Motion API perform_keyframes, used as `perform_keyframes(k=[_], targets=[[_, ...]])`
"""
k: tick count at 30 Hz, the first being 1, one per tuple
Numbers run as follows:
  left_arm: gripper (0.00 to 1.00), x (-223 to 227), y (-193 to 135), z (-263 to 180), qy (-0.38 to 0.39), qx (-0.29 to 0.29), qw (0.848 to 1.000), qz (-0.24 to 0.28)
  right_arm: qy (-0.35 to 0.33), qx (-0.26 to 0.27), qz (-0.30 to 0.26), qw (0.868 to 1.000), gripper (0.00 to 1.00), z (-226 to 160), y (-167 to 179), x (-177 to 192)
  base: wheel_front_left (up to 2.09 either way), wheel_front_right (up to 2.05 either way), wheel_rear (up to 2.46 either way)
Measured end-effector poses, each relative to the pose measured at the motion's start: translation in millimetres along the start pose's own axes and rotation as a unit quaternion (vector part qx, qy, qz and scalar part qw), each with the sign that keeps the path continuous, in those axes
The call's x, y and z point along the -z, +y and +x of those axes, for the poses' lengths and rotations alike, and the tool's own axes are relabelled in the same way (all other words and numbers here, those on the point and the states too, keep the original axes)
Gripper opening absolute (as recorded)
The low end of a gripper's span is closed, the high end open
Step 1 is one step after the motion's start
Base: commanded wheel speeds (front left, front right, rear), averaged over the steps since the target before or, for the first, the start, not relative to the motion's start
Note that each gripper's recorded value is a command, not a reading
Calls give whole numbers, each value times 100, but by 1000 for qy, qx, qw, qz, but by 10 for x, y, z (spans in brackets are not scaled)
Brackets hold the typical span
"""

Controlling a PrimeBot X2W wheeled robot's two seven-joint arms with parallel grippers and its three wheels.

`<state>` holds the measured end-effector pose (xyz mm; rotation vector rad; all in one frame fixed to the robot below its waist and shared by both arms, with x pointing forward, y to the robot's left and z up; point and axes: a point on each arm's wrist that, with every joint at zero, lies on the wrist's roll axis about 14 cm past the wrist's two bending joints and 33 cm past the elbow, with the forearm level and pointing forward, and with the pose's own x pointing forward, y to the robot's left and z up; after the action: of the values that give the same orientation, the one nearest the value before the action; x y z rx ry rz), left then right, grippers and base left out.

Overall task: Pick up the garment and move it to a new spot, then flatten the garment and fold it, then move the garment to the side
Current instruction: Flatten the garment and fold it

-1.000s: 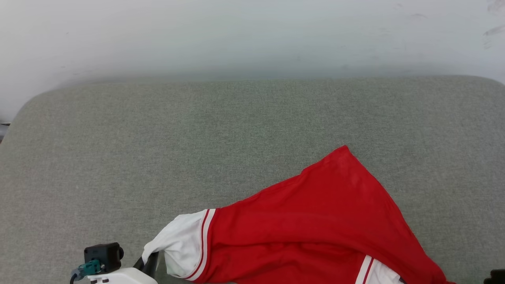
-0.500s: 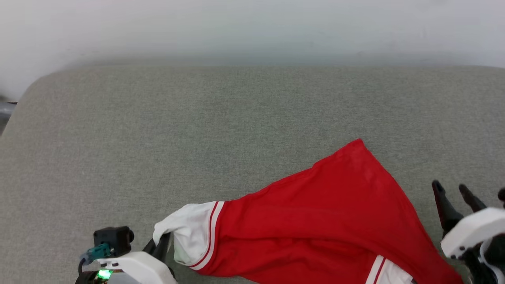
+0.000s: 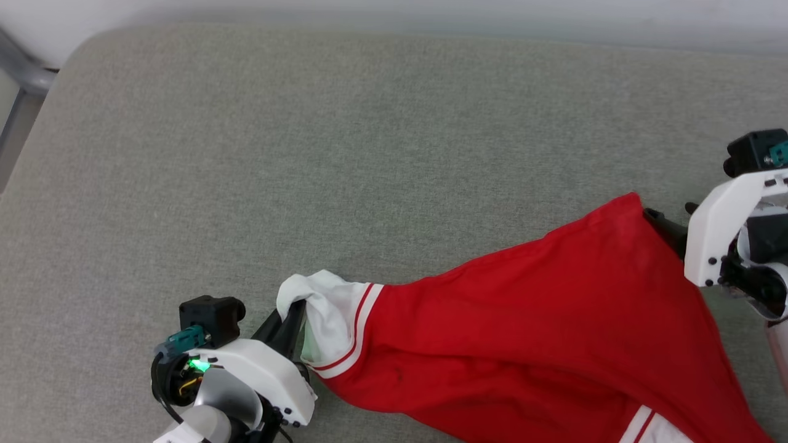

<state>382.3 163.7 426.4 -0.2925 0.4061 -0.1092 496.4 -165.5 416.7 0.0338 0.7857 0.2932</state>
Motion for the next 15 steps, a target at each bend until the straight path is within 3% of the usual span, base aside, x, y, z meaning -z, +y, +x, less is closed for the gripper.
perform_keyframes(k=[14,15], targets=[[0,156,127,148,16,-13,1000,-9,120,-40,-36,991,100,542,206,362,0,0,0],[0,162,125,148,17,-13,1000,-11,127,-43,-32,990,41,542,223,388,0,0,0]])
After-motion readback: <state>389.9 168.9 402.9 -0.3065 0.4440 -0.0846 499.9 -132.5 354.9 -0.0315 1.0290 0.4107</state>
